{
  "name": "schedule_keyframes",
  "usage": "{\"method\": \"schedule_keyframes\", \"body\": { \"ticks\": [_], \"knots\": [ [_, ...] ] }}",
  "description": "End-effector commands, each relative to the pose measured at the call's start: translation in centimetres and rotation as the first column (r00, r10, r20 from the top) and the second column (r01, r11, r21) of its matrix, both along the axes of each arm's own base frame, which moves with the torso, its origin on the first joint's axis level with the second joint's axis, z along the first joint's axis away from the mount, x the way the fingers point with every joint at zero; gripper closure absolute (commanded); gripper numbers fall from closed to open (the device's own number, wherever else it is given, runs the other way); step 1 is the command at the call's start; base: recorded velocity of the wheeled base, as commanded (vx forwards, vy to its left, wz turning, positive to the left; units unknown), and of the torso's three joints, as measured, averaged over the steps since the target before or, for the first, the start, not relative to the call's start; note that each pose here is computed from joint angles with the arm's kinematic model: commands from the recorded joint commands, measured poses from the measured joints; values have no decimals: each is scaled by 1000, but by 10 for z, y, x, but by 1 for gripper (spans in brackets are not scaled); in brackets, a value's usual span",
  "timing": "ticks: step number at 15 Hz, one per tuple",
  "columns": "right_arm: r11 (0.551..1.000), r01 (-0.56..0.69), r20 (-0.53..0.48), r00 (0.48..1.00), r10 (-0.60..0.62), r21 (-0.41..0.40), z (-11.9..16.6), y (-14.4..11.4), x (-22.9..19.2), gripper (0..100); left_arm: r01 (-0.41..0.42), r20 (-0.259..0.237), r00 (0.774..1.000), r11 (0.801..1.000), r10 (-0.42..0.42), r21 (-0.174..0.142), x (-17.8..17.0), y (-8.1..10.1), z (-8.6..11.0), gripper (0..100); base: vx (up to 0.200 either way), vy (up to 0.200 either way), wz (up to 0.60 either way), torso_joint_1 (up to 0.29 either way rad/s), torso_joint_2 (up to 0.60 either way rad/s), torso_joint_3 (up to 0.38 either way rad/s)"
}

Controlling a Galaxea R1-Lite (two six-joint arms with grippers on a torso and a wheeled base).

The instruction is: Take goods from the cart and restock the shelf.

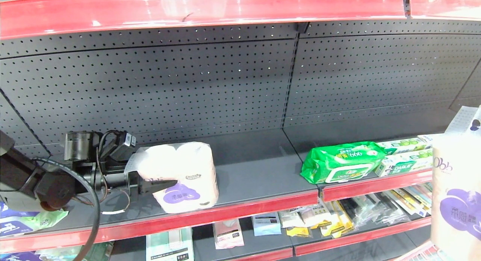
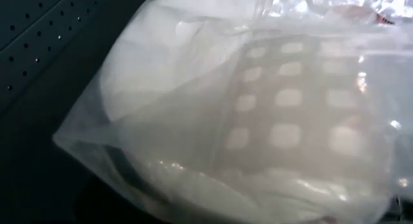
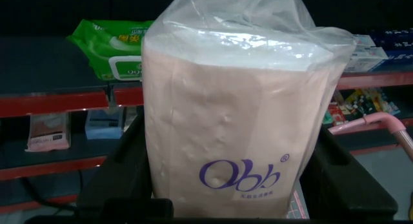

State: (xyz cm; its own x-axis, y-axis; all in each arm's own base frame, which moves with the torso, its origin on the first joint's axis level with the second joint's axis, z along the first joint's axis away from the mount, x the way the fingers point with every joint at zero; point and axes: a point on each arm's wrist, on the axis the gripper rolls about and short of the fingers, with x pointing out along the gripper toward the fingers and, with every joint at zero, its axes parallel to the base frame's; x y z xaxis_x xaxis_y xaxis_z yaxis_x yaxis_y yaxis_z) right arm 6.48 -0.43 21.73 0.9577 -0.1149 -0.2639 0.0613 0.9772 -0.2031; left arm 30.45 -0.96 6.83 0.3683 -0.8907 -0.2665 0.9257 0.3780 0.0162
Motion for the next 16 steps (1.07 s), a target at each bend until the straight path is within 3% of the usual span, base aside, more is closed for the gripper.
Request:
{"method": "schedule_keyframes", "body": {
  "ticks": [1,15,16],
  "knots": [
    [1000,0,1,1000,0,1,0,0,0,100,0,-5,1000,1000,0,2,-1,0,-1,100,0,0,0,0,0,0],
    [1000,1,4,1000,-1,-1,1,0,0,100,-12,-16,1000,1000,12,3,-1,0,0,100,0,0,0,0,0,0],
    [1000,3,4,1000,-3,-1,1,0,0,100,-13,-16,1000,1000,13,2,-1,0,0,0,0,0,0,0,0,0]
  ]
}}
